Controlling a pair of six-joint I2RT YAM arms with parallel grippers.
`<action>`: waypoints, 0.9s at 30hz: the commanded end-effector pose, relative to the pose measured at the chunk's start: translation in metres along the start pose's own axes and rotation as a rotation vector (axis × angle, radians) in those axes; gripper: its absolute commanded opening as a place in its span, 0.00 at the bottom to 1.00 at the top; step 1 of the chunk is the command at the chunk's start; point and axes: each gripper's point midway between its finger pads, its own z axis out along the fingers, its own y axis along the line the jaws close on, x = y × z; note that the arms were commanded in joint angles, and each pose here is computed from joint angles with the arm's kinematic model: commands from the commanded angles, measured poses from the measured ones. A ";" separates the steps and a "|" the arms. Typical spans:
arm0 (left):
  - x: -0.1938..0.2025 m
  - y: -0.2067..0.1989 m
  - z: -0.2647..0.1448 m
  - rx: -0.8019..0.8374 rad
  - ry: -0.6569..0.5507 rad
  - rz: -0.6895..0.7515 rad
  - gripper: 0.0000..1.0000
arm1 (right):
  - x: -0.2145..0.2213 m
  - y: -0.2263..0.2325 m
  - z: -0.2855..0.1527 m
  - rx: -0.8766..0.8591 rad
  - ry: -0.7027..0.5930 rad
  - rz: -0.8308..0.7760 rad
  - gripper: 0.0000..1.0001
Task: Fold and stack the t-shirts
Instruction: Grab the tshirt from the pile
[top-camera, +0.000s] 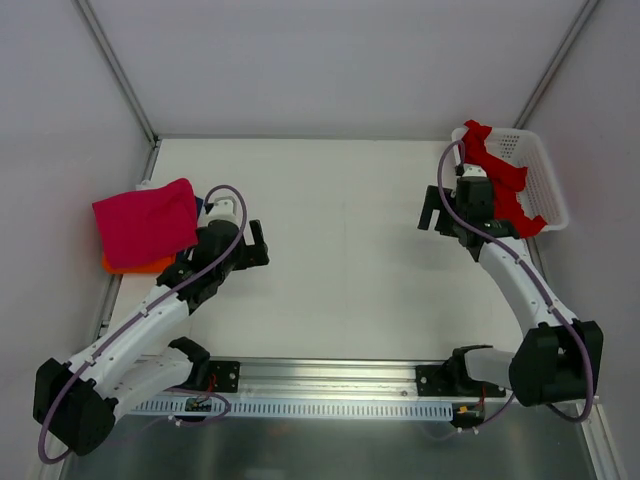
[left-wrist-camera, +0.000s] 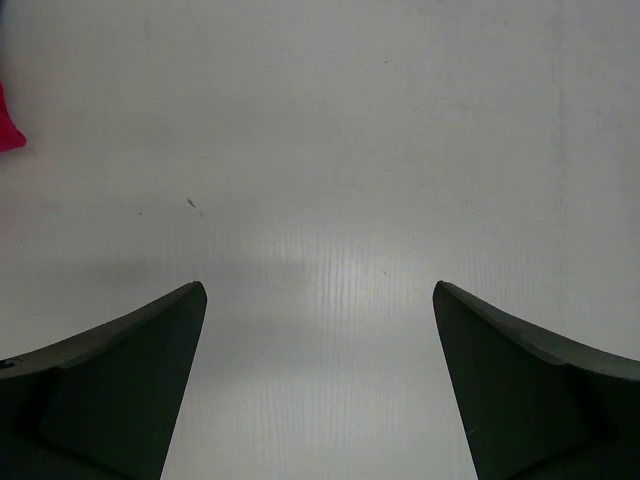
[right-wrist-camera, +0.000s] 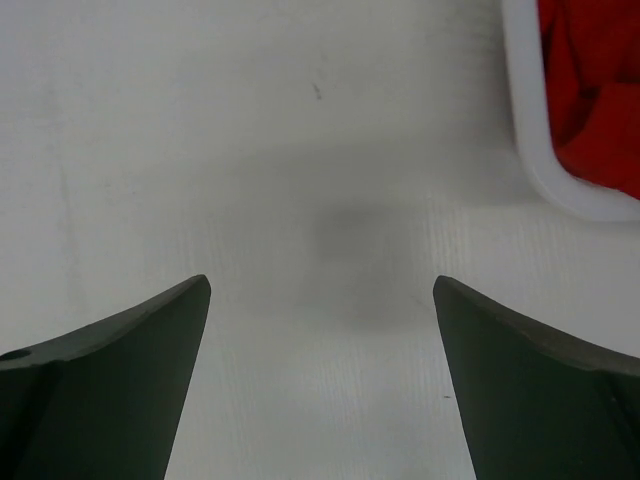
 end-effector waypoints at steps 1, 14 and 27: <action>-0.003 -0.008 0.003 0.026 -0.004 -0.008 0.99 | -0.008 -0.046 0.005 0.261 -0.004 0.002 0.99; -0.003 0.005 -0.008 0.016 -0.060 0.014 0.99 | -0.076 -0.143 0.031 0.538 0.038 0.098 0.99; 0.007 0.002 0.004 0.005 0.000 0.032 0.99 | -0.046 -0.182 0.047 0.626 0.217 0.139 0.98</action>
